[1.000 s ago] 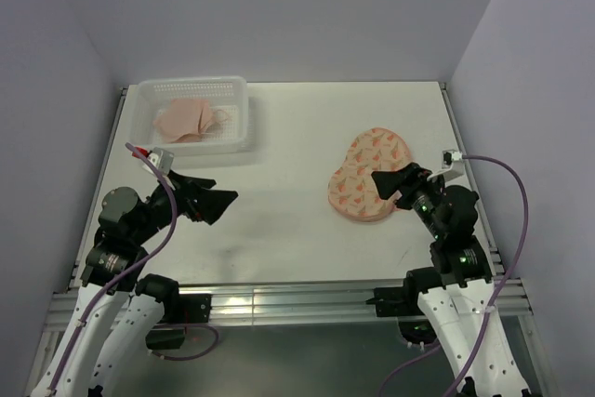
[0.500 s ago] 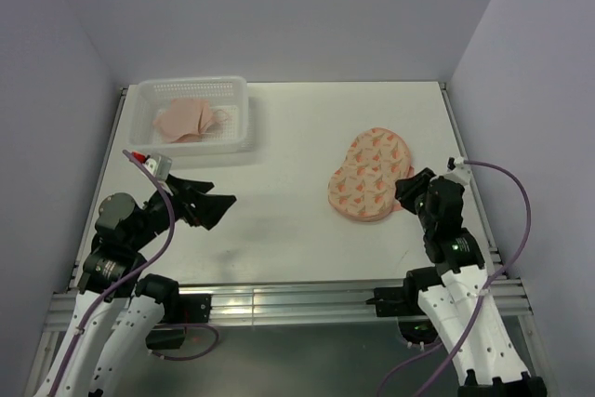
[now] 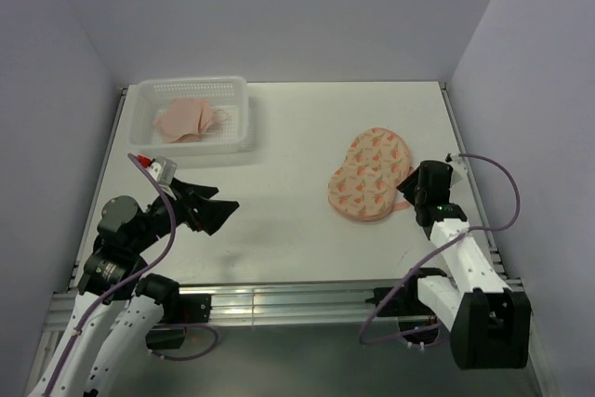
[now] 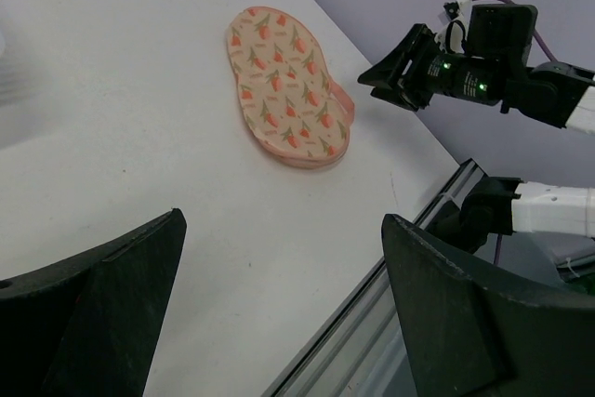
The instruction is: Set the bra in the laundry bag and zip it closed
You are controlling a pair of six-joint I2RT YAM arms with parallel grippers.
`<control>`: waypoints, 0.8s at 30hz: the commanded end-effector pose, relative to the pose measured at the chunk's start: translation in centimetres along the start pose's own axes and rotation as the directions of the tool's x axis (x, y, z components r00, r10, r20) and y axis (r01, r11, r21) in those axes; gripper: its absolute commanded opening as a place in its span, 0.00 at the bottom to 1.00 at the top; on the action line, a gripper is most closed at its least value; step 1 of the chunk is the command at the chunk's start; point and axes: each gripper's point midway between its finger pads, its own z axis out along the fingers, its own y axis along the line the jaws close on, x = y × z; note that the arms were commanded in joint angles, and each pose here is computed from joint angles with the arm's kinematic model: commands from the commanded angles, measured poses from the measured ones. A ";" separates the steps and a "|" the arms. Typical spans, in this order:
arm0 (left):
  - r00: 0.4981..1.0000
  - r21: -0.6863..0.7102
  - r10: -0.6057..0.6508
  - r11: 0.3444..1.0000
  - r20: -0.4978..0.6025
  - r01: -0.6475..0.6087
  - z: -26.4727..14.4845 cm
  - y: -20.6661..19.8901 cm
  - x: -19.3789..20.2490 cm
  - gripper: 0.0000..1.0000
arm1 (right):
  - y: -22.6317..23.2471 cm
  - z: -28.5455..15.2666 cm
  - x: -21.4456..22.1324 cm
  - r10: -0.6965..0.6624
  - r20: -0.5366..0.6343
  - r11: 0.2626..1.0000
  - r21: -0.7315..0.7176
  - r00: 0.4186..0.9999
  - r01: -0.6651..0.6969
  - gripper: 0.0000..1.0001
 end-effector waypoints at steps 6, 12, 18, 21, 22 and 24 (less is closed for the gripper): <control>1.000 0.007 0.008 1.000 0.007 -0.008 0.0 -0.2 -0.1 0.87 | 2.1 3.6 -1.4 0.068 -0.040 0.993 -0.090 0.997 -0.071 0.45; 1.000 0.011 0.008 1.000 0.003 -0.008 0.0 -0.3 0.1 0.78 | 2.5 5.8 0.2 0.092 -0.107 0.991 -0.089 0.990 -0.102 0.43; 1.000 0.006 0.001 1.000 -0.010 -0.001 0.3 -0.1 0.3 0.77 | 3.4 6.9 1.8 0.100 -0.176 0.984 -0.129 0.979 -0.124 0.29; 1.000 0.006 -0.006 1.000 -0.025 0.006 0.6 0.1 0.5 0.76 | 3.9 6.7 2.5 0.063 -0.188 0.985 -0.146 0.980 -0.091 0.24; 1.000 0.004 -0.008 1.000 -0.029 0.008 0.6 0.2 0.6 0.76 | 4.1 6.7 2.7 0.051 -0.188 0.986 -0.146 0.981 -0.079 0.24; 0.999 0.005 -0.013 1.000 -0.039 0.014 0.8 0.2 0.8 0.73 | 4.7 6.3 3.1 0.011 -0.187 0.988 -0.151 0.982 -0.040 0.21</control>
